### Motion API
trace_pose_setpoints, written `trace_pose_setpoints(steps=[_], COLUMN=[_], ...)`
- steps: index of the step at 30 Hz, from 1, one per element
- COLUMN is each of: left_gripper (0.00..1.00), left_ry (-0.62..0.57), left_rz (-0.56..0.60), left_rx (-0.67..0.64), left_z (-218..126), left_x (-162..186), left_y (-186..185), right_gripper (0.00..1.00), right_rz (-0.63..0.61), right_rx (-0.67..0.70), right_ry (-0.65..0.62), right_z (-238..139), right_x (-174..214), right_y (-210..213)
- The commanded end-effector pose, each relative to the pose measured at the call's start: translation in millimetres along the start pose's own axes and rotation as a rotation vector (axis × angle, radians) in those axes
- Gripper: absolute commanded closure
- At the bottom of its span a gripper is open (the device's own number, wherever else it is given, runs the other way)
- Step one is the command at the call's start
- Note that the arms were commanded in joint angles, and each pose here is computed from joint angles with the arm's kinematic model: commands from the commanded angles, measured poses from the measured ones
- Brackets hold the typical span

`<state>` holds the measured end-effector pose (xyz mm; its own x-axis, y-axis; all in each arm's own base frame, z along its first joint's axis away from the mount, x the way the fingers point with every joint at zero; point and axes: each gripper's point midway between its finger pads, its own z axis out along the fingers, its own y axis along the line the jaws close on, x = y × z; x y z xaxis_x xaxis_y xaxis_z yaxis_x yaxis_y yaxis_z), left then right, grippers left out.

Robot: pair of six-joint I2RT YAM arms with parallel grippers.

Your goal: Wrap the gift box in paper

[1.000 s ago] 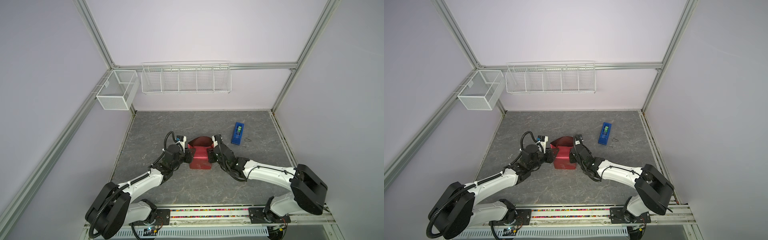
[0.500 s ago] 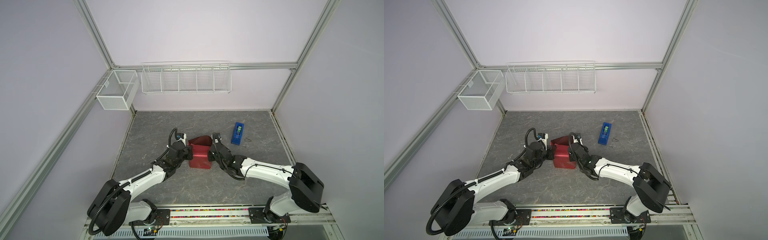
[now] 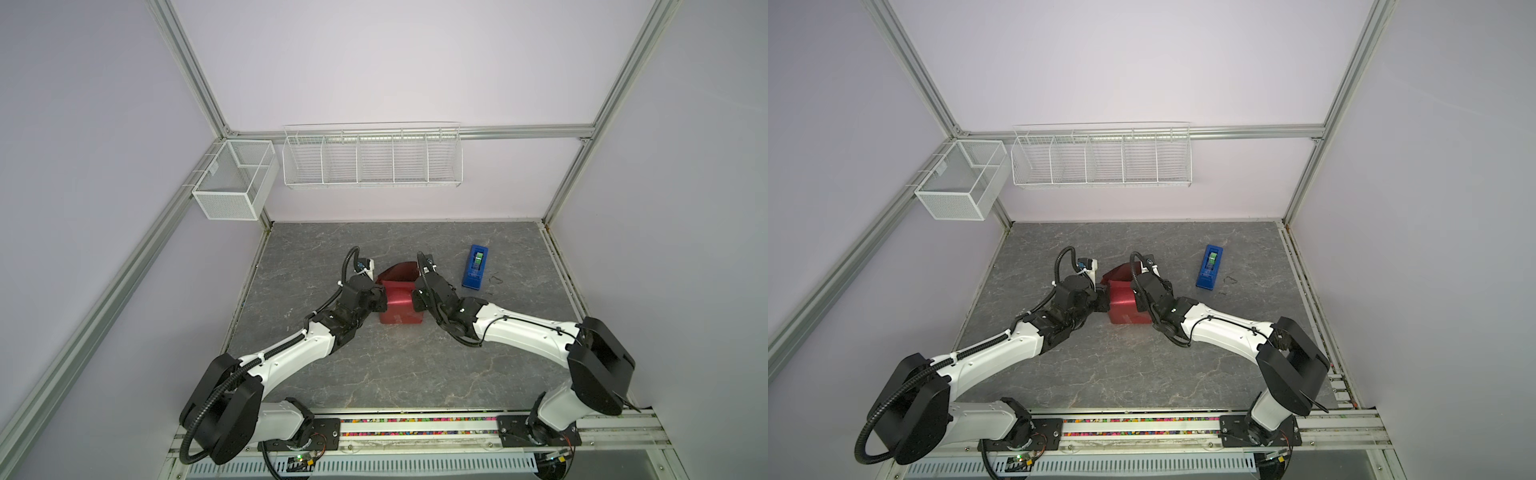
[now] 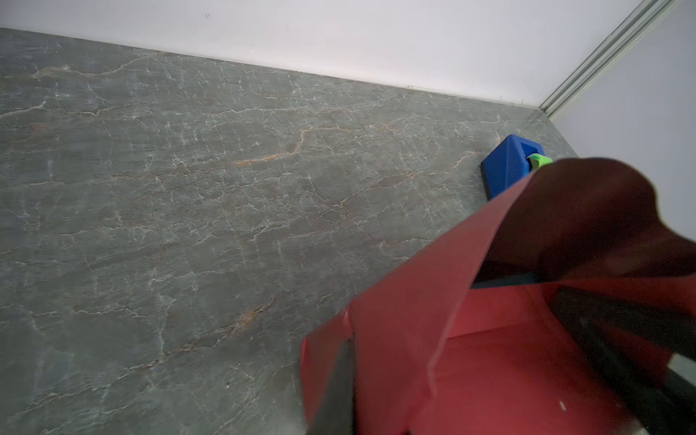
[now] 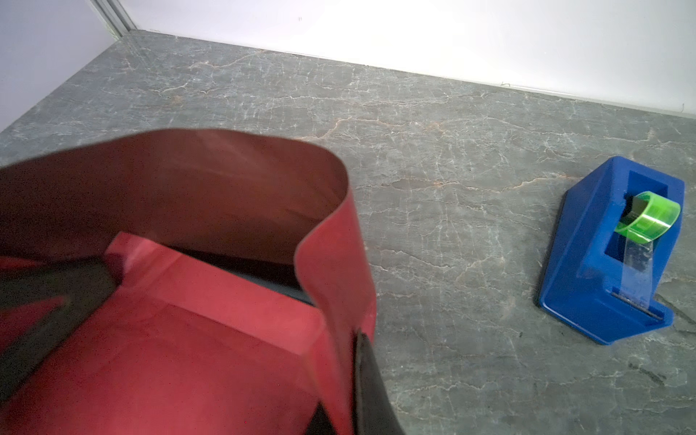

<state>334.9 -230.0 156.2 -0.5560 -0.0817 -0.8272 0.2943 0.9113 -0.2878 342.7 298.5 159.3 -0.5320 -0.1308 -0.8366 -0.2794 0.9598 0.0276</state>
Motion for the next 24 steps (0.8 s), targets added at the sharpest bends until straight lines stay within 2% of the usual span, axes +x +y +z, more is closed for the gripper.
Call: trace_pose_setpoints(steps=[1,5,8,9,11,14,17,20,24], left_gripper=[0.95,0.95,0.95,0.95,0.95,0.95,0.95,0.95,0.95], left_ry=[-0.021,0.003,0.010,0.012,0.014,0.019,0.019,0.026,0.033], left_rz=[-0.018,-0.036,-0.041,-0.040,-0.042,-0.037,-0.037,-0.038,-0.041], left_rx=[0.023,-0.009,-0.015,-0.018,-0.021,-0.024,-0.024,-0.022,-0.021], left_z=[7.1,12.3,13.0,12.9,12.7,12.6,13.1,14.7,16.7], left_x=[-0.7,16.7,21.8,22.6,22.8,22.9,23.2,24.1,25.5], left_y=[-8.1,2.6,5.2,6.0,6.8,6.6,6.8,5.8,5.4], right_gripper=[0.93,0.93,0.93,0.89,0.67,0.51,0.41,0.40,0.47], right_rz=[-0.022,-0.024,-0.011,-0.003,-0.006,-0.018,-0.011,-0.022,-0.035], right_rx=[-0.031,-0.019,-0.032,-0.033,-0.036,-0.043,-0.065,-0.095,-0.189], right_ry=[0.006,0.052,0.062,0.060,0.055,0.021,-0.020,-0.040,-0.029], right_z=[8.3,18.8,19.3,17.0,9.3,-12.0,-34.7,-54.0,-61.7], right_x=[2.4,25.3,27.0,23.1,9.5,-15.5,-34.8,-46.0,-44.5], right_y=[7.9,5.4,6.9,6.8,7.3,4.8,3.0,9.0,33.4])
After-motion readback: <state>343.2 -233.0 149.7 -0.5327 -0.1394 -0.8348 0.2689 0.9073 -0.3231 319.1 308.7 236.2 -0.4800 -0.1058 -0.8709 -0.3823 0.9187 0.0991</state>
